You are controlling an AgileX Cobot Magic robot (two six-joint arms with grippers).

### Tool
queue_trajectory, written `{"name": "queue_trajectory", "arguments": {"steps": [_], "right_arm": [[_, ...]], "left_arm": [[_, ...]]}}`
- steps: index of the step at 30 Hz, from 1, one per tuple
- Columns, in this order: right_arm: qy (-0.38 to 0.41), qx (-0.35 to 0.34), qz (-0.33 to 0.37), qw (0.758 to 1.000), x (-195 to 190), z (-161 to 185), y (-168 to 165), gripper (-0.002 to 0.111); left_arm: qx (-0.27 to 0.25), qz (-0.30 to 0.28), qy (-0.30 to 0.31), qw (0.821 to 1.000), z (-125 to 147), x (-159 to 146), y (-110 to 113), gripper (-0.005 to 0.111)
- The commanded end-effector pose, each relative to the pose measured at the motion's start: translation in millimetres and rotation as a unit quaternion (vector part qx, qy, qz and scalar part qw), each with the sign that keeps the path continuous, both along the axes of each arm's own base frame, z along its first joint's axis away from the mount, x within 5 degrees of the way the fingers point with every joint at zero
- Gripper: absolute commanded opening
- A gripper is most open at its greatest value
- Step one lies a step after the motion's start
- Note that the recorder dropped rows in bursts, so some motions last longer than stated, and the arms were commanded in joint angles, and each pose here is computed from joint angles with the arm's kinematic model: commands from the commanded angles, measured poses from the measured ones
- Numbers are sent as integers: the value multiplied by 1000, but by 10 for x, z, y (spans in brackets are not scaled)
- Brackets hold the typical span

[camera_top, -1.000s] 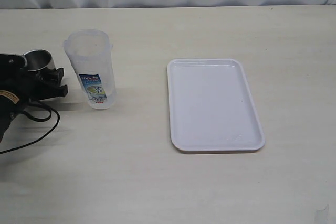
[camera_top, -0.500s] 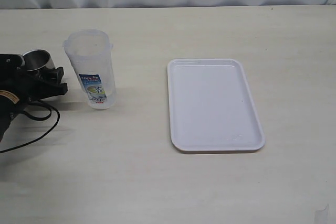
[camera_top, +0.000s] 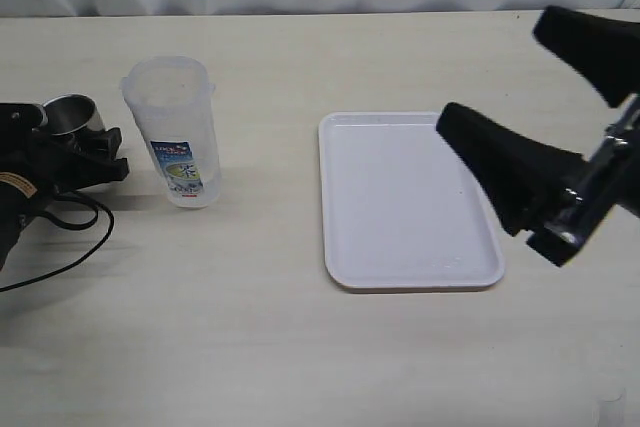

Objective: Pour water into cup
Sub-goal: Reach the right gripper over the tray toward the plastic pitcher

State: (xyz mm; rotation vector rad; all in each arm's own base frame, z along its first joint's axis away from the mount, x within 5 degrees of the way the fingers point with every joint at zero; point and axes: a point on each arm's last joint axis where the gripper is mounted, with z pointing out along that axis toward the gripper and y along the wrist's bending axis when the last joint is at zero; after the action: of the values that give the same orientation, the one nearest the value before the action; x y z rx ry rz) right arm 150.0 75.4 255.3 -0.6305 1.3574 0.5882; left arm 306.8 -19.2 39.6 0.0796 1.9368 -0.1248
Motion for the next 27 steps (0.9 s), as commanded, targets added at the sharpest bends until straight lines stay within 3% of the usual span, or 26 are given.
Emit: {"name": "queue_trajectory", "arguments": {"steps": [1, 10, 15, 27], "right_arm": [[22, -6, 70, 997, 328, -135, 130, 102], [90, -28, 162, 982, 1040, -607, 408, 102], [55, -66, 214, 973, 1301, -856, 798, 102], [73, -135, 192, 969, 1940, -1182, 1354, 102]], "left_arm": [[-5, 1, -6, 1000, 16, 13, 10, 0], [-5, 1, -6, 1000, 16, 13, 10, 0], [-5, 1, -6, 1000, 16, 13, 10, 0], [-5, 4, -6, 1000, 16, 14, 14, 0]]}}
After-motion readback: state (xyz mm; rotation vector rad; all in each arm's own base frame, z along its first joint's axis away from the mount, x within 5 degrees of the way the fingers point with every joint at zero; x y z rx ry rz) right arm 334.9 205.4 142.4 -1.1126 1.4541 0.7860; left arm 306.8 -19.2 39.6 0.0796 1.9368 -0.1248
